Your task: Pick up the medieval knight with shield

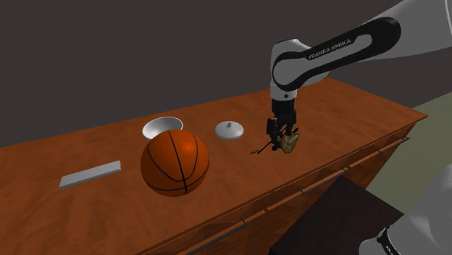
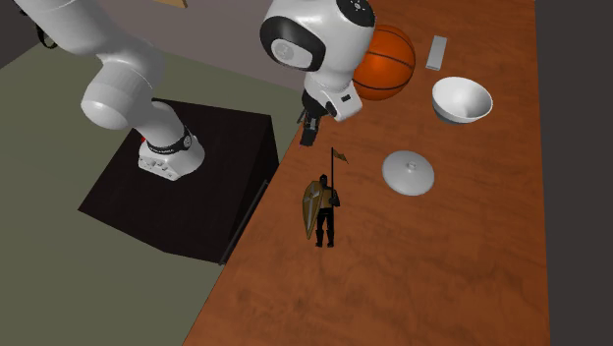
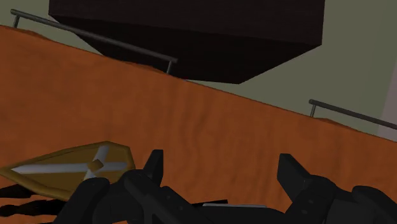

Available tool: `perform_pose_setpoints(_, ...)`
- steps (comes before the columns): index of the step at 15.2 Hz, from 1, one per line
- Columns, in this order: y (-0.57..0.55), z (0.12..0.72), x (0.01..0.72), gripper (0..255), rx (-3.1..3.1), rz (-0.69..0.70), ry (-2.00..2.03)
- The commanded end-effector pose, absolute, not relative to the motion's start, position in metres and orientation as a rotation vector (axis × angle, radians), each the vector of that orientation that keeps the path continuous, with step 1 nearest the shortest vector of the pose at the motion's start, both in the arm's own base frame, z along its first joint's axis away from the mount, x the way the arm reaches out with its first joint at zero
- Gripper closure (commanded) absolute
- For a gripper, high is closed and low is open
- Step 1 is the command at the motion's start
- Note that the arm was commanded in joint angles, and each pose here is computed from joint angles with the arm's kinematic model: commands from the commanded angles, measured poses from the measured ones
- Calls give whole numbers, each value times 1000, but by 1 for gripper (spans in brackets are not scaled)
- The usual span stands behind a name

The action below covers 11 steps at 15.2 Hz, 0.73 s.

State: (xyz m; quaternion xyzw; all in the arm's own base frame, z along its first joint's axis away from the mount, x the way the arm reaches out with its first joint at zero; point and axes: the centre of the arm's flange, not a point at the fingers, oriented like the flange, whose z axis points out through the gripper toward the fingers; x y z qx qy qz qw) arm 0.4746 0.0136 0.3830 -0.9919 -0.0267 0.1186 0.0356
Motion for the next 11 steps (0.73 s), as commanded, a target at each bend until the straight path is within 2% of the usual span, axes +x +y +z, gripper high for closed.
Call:
perform_pose_setpoints(1, 15, 365, 493, 0, -3039, 364, -98)
perform_pose_setpoints(9, 30, 296, 573, 0, -3005, 366, -159)
perform_pose_setpoints(11, 30, 290, 574, 0, -3004, 366, -160)
